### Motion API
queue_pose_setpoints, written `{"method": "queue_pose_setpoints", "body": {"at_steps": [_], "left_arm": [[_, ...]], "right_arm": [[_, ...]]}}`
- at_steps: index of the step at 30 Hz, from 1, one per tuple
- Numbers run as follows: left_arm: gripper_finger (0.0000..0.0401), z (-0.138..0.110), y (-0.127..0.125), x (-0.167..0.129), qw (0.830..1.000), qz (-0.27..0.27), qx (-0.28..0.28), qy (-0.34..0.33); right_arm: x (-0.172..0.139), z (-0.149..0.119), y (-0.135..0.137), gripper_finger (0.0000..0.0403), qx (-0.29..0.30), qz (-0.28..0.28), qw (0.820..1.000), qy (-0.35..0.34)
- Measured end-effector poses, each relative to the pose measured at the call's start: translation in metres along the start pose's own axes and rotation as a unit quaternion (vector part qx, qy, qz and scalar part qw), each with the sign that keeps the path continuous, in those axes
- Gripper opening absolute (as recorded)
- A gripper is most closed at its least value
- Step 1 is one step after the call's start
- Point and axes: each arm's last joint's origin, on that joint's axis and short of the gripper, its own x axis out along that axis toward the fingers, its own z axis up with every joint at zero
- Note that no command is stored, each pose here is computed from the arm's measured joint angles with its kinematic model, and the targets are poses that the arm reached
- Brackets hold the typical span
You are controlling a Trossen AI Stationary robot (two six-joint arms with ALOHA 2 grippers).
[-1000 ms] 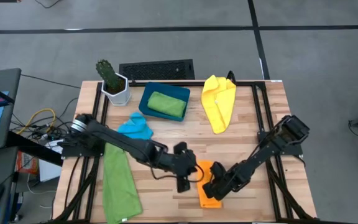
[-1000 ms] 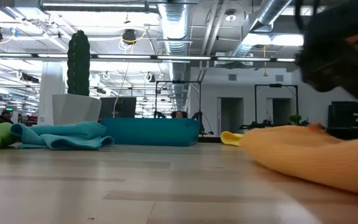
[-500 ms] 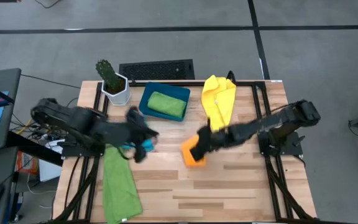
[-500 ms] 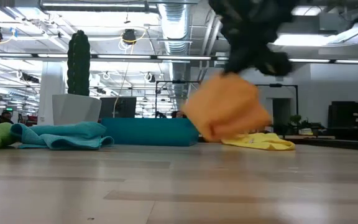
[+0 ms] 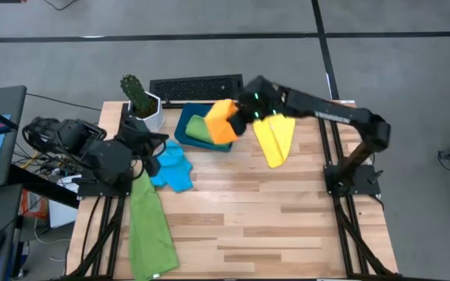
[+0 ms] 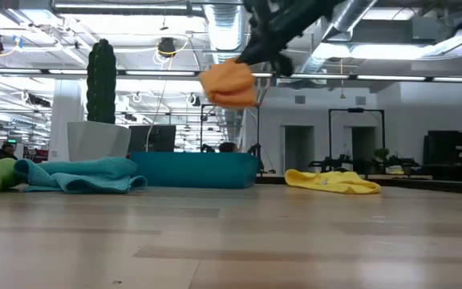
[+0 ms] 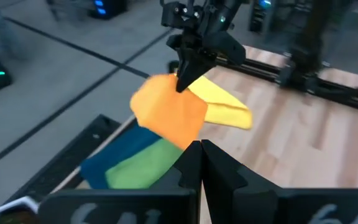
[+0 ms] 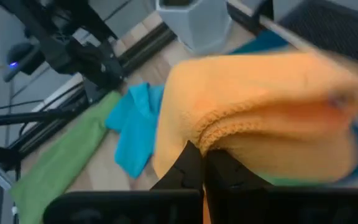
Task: Fold microfiber towels
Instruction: Put the orange towel into the blue bin
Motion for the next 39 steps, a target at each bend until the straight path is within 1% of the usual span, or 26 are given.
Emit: {"method": "queue_pose_setpoints", "body": {"at_steps": [2, 6, 11, 13, 16, 19, 20, 23, 27, 29, 32, 34, 36, 39], "left_arm": [[0.0000, 0.000, 0.002, 0.001, 1.000, 0.017, -0.008, -0.003], [0.0000, 0.000, 0.007, 0.005, 0.999, 0.036, -0.028, 0.002], [0.0000, 0.001, 0.010, 0.008, 0.998, 0.048, -0.051, 0.001], [0.0000, 0.002, 0.011, 0.009, 0.997, 0.051, -0.061, 0.000], [0.0000, 0.002, 0.012, 0.010, 0.996, 0.056, -0.071, 0.000], [0.0000, 0.003, 0.013, 0.011, 0.995, 0.063, -0.081, -0.003], [0.0000, 0.003, 0.014, 0.011, 0.994, 0.065, -0.083, -0.004], [0.0000, 0.004, 0.015, 0.013, 0.993, 0.072, -0.091, -0.007], [0.0000, 0.001, 0.014, 0.017, 0.992, 0.080, -0.095, -0.004], [0.0000, -0.001, 0.014, 0.018, 0.992, 0.083, -0.097, -0.001], [0.0000, -0.003, 0.014, 0.020, 0.992, 0.086, -0.096, 0.002], [0.0000, -0.003, 0.013, 0.021, 0.992, 0.087, -0.095, 0.003], [0.0000, -0.003, 0.013, 0.020, 0.992, 0.087, -0.096, 0.003], [0.0000, -0.003, 0.013, 0.020, 0.991, 0.087, -0.100, 0.002]], "right_arm": [[0.012, 0.014, -0.017, 0.0016, -0.014, 0.031, 0.999, 0.008], [0.045, 0.028, -0.043, 0.0016, -0.057, 0.108, 0.992, 0.042], [0.080, 0.043, -0.054, 0.0016, -0.129, 0.209, 0.967, 0.067], [0.090, 0.049, -0.056, 0.0016, -0.159, 0.238, 0.956, 0.071], [0.099, 0.053, -0.065, 0.0016, -0.206, 0.242, 0.945, 0.080], [0.110, 0.053, -0.087, 0.0016, -0.218, 0.234, 0.943, 0.091], [0.115, 0.051, -0.097, 0.0016, -0.217, 0.231, 0.944, 0.093], [0.131, 0.040, -0.122, 0.0016, -0.188, 0.242, 0.945, 0.114], [0.146, 0.016, -0.139, 0.0016, -0.156, 0.262, 0.937, 0.169], [0.145, 0.011, -0.141, 0.0016, -0.155, 0.267, 0.933, 0.183], [0.132, 0.017, -0.136, 0.0016, -0.176, 0.271, 0.930, 0.177], [0.119, 0.026, -0.129, 0.0016, -0.201, 0.270, 0.928, 0.161], [0.107, 0.034, -0.120, 0.0016, -0.234, 0.274, 0.922, 0.140], [0.103, 0.038, -0.110, 0.0016, -0.275, 0.281, 0.911, 0.122]]}}
